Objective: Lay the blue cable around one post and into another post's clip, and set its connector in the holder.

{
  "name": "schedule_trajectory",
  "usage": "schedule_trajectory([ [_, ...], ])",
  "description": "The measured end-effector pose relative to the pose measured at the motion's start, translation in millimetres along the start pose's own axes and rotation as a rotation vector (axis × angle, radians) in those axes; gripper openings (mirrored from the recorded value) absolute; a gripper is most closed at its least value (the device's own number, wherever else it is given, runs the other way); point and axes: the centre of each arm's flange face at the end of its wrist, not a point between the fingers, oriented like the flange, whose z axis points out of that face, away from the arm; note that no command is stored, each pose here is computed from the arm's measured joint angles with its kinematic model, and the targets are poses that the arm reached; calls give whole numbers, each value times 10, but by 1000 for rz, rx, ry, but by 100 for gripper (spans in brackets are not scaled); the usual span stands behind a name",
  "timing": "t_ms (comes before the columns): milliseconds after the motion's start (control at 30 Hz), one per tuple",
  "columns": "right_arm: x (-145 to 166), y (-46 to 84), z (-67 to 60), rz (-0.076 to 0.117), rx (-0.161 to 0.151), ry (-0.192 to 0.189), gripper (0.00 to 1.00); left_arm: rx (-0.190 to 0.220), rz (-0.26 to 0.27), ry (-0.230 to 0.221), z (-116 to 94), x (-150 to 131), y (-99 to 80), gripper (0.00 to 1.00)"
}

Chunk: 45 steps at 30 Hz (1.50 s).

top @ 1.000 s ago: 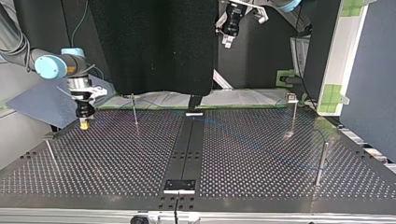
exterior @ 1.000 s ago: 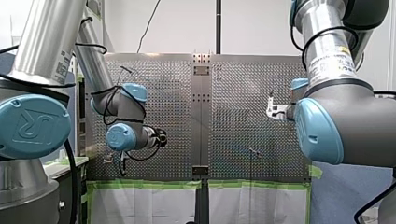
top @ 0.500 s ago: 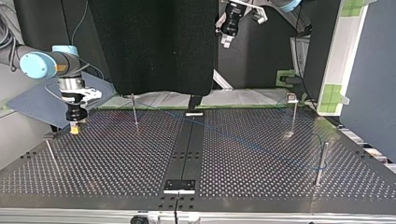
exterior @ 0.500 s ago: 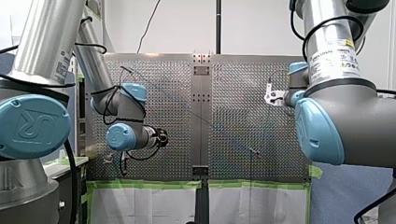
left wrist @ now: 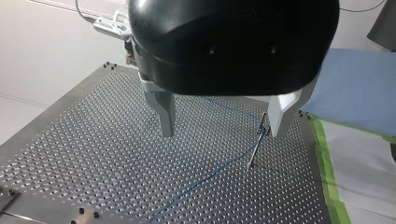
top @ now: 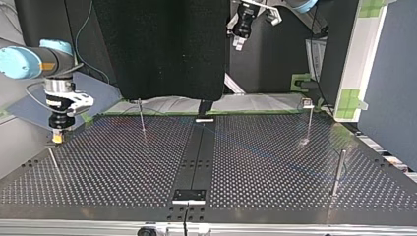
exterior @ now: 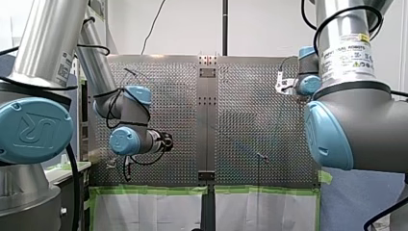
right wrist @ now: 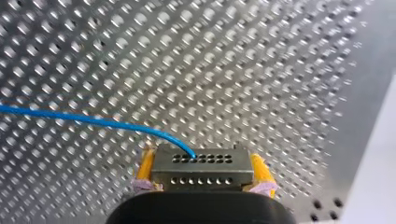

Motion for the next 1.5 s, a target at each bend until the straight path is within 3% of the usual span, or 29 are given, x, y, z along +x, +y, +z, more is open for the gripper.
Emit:
schedule_trajectory([
  [100, 23, 28, -62, -15, -28, -17, 0, -2, 2, 3, 1, 1, 6, 100],
  [200, -55, 73, -138, -17, -59, -54, 0, -2, 3, 4, 1, 1, 8, 100],
  [467, -316, 211, -358, 7, -147, -162, 0, -4, 4, 3, 7, -3, 11, 100],
  [700, -336, 367, -389, 15, -183, -193, 0, -6, 7, 10, 2, 2, 15, 100],
  [1133, -199, 618, -222, 9, -134, -171, 0, -11, 30, 31, 15, 2, 10, 100],
  [1333, -147, 709, -125, 0, -101, -149, 0, -10, 34, 36, 7, 6, 6, 100],
  [1500, -210, 760, -3, -19, -67, -145, 0, -8, 40, 32, 17, -3, -5, 100],
])
